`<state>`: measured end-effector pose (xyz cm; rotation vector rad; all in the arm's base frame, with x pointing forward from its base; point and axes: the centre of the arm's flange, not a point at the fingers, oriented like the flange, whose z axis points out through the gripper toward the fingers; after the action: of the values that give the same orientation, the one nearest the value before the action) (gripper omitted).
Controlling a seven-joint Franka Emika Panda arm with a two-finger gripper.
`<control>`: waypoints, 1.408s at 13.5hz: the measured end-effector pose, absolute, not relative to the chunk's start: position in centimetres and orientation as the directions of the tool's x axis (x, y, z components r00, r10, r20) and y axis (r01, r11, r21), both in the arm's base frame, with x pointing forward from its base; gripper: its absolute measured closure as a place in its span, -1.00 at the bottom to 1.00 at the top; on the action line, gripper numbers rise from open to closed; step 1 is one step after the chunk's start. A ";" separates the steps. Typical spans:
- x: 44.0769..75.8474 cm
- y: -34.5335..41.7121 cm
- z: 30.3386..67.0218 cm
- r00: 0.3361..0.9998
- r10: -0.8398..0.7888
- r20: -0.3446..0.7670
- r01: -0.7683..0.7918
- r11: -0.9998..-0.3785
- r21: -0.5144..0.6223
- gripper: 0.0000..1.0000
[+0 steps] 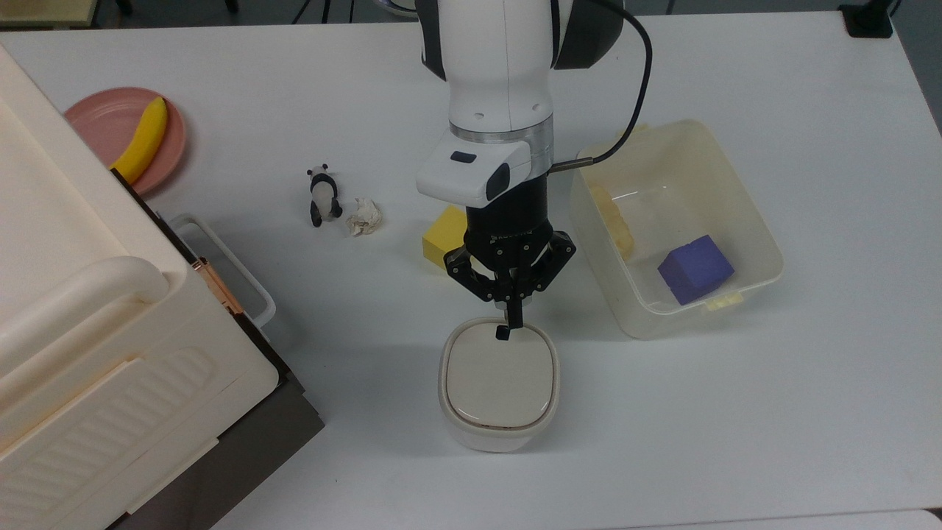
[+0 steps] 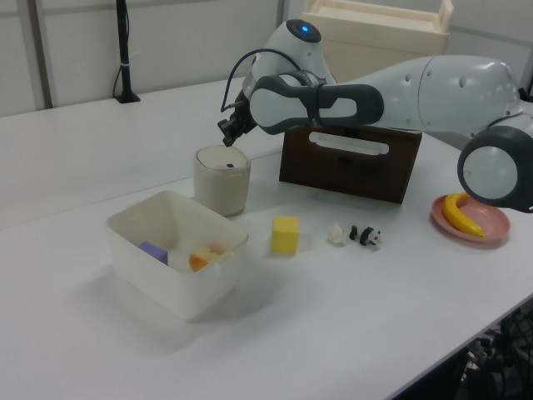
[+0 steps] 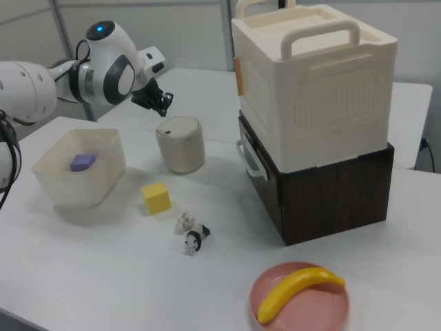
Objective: Open the trash can
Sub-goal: 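Close the gripper on the lid's edge tab, then lift the lid edge upward to swing the lid open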
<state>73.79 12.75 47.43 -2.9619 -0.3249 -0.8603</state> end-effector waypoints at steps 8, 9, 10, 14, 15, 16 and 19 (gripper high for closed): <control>74.5 12.5 43.6 0.846 0.213 0.488 0.220 -0.975 0.043 0.98; 74.5 12.5 43.4 0.847 0.213 0.487 0.220 -0.975 0.044 0.98; 74.5 12.5 43.2 0.849 0.214 0.483 0.220 -0.974 0.044 0.98; 74.6 12.6 42.5 0.846 0.235 0.478 0.232 -0.971 0.066 0.98; 74.7 12.6 42.6 0.845 0.234 0.481 0.231 -0.971 0.066 0.98; 74.7 12.4 43.1 0.842 0.231 0.487 0.228 -0.971 0.066 0.98; 73.8 12.0 49.9 0.794 0.221 0.566 0.218 -0.973 0.073 0.98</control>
<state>73.82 12.02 49.90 -2.9796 -0.3645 -0.9411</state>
